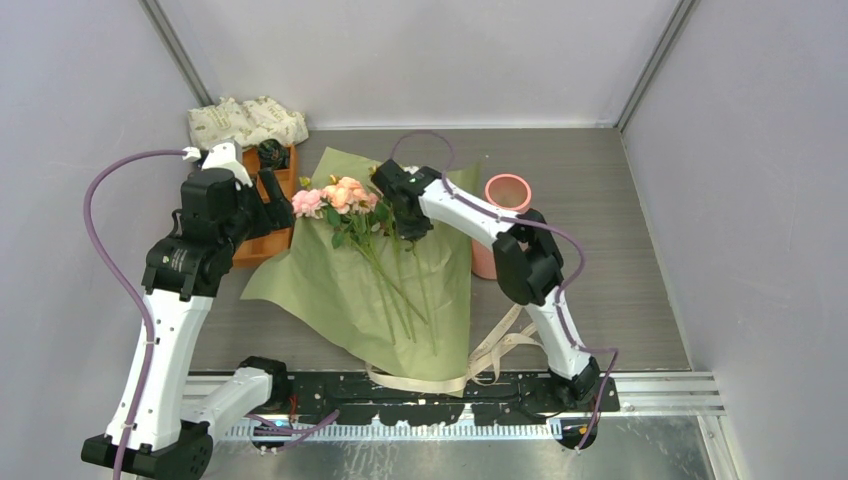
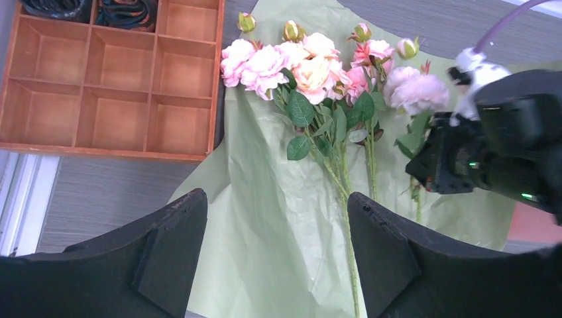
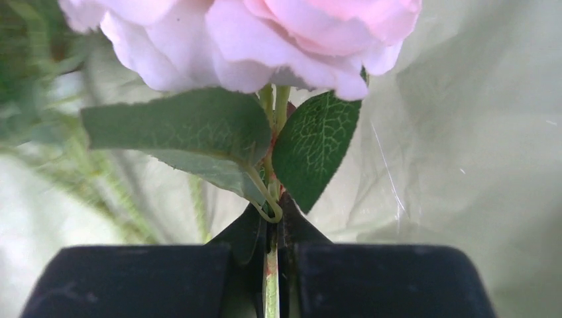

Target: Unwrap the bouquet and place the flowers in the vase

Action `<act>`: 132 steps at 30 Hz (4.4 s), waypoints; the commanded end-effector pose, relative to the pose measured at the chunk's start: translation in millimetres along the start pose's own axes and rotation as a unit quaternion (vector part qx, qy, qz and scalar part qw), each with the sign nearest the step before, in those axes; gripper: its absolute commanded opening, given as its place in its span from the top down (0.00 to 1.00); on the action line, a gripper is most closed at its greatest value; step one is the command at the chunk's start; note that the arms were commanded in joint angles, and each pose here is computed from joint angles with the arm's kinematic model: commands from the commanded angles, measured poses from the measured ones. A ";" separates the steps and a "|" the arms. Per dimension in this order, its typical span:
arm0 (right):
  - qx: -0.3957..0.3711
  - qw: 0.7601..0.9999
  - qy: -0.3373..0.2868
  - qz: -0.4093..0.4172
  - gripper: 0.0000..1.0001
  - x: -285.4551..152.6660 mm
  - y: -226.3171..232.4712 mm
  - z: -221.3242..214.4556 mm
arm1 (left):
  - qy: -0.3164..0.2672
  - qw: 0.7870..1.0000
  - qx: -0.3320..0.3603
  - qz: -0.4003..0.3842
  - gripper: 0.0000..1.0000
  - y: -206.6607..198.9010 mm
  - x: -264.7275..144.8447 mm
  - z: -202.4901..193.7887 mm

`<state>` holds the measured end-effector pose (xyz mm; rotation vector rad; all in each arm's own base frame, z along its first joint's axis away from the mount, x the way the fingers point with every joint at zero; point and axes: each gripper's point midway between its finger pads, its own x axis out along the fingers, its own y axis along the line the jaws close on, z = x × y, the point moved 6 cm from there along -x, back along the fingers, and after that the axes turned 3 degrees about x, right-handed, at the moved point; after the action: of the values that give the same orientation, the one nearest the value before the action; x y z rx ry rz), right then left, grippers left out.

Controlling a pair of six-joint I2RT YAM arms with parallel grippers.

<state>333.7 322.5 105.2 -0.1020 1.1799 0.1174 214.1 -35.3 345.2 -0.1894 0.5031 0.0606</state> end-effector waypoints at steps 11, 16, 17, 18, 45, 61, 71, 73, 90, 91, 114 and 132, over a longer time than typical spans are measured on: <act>0.018 0.899 -0.397 0.182 0.99 -332.1 -53.7 73.8 | -0.030 0.998 -0.022 -0.044 0.22 -12.2 -8.4 14.1; 0.052 0.832 -0.528 0.162 0.99 -405.8 -99.5 75.0 | -0.030 0.998 -0.026 -0.051 0.23 -14.5 -8.1 14.4; 0.058 0.817 -0.550 0.165 0.99 -419.6 -107.7 72.4 | -0.032 0.998 -0.027 -0.052 0.23 -14.4 -8.8 14.9; 0.062 0.803 -0.569 0.168 0.99 -430.6 -114.8 69.1 | -0.031 0.998 -0.027 -0.051 0.23 -14.4 -8.7 14.9; 0.077 0.709 -0.700 -0.029 0.99 -460.4 -187.6 58.6 | -0.020 0.988 -0.054 -0.146 0.24 -42.4 4.1 16.3; 0.087 0.779 -0.618 -0.056 0.99 -340.9 -173.8 33.5 | -0.005 0.985 -0.056 -0.165 0.24 -48.5 16.9 8.4; 0.118 0.799 -0.587 -0.057 0.43 -309.9 -183.7 6.1 | 0.010 0.982 -0.062 -0.178 0.24 -53.6 28.4 3.3; 0.124 0.803 -0.579 -0.061 0.39 -311.1 -188.9 -0.1 | 0.019 0.981 -0.064 -0.185 0.24 -56.9 33.7 1.7; 0.167 0.777 -0.592 0.129 0.37 -367.6 -210.1 -57.1 | 0.116 0.985 -0.008 -0.132 0.24 -118.4 118.4 -35.8; 0.167 0.777 -0.590 0.141 0.37 -367.8 -209.3 -60.1 | 0.120 0.985 -0.003 -0.123 0.25 -122.3 126.0 -39.0; 0.154 0.805 -0.543 0.183 0.40 -334.1 -202.1 -88.5 | 0.208 0.975 0.070 -0.040 0.32 -200.0 273.0 -110.4; 0.167 0.803 -0.545 0.175 0.43 -331.4 -213.6 -101.3 | 0.229 0.968 0.095 0.033 0.43 -183.9 296.6 -141.6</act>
<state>148.7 87.5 372.0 0.4264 0.0491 0.2588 421.4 -240.8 107.2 -0.0061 0.9957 -0.0047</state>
